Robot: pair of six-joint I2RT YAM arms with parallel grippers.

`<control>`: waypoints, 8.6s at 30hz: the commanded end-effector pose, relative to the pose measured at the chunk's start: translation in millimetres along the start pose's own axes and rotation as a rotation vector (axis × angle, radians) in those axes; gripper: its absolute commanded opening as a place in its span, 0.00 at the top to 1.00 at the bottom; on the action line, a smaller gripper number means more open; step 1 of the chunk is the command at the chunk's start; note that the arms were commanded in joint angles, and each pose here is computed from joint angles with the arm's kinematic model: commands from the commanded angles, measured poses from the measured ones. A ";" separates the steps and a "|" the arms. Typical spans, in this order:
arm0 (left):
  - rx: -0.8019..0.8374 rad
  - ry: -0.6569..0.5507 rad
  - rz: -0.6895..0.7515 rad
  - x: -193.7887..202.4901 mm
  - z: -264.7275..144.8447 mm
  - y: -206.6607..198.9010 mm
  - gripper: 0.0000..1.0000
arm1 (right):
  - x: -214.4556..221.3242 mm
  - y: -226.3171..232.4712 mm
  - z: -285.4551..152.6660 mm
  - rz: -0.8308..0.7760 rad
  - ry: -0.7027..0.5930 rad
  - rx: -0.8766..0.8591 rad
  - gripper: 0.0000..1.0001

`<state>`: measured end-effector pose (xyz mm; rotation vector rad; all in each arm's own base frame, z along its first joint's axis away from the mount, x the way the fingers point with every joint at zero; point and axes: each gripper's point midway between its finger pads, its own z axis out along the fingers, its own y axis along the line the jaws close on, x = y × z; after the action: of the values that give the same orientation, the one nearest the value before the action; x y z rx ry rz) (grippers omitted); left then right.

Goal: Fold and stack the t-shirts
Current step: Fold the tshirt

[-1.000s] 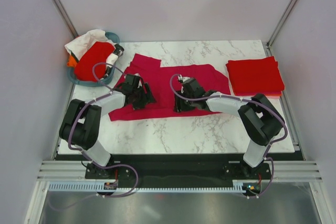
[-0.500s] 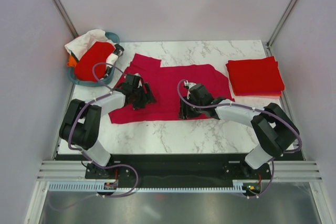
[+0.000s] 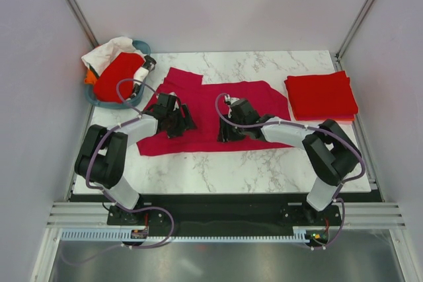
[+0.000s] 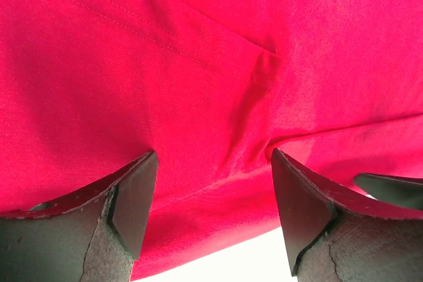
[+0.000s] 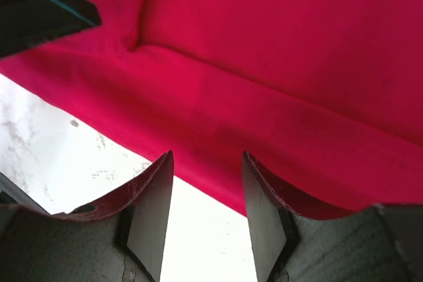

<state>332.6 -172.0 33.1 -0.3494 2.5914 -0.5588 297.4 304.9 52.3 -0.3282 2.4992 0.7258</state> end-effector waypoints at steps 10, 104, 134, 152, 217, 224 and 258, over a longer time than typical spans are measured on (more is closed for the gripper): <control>-0.034 -0.018 0.026 -6.4 3.4 9.3 0.22 | 38.6 1.1 -28.6 0.046 -0.005 -0.032 0.46; -0.187 -0.299 -0.322 5.6 -76.4 114.0 0.16 | 26.0 -205.4 -147.2 0.397 -0.353 0.883 1.00; -0.054 -0.366 -0.343 -43.2 -89.8 78.1 0.98 | 13.7 -205.6 -129.4 0.450 -0.329 0.818 1.00; -0.194 -0.212 -0.401 14.6 -57.8 117.9 0.98 | 62.9 -216.4 -103.3 0.530 -0.201 0.838 1.00; 0.260 -0.343 -0.017 -202.2 -43.9 -73.0 0.21 | -169.6 -276.7 -26.1 0.212 -0.193 0.660 0.31; 0.276 -0.330 0.021 -192.2 -43.1 -84.7 0.22 | -156.1 -285.9 -23.3 0.210 -0.162 0.700 0.50; 0.249 -0.317 0.085 -162.5 -38.4 -97.5 0.23 | -119.8 -174.0 -56.8 0.170 -0.401 0.800 0.54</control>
<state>467.6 -191.9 145.2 -0.2895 2.2616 -0.7376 428.5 126.2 51.6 0.1980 2.3138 -0.3370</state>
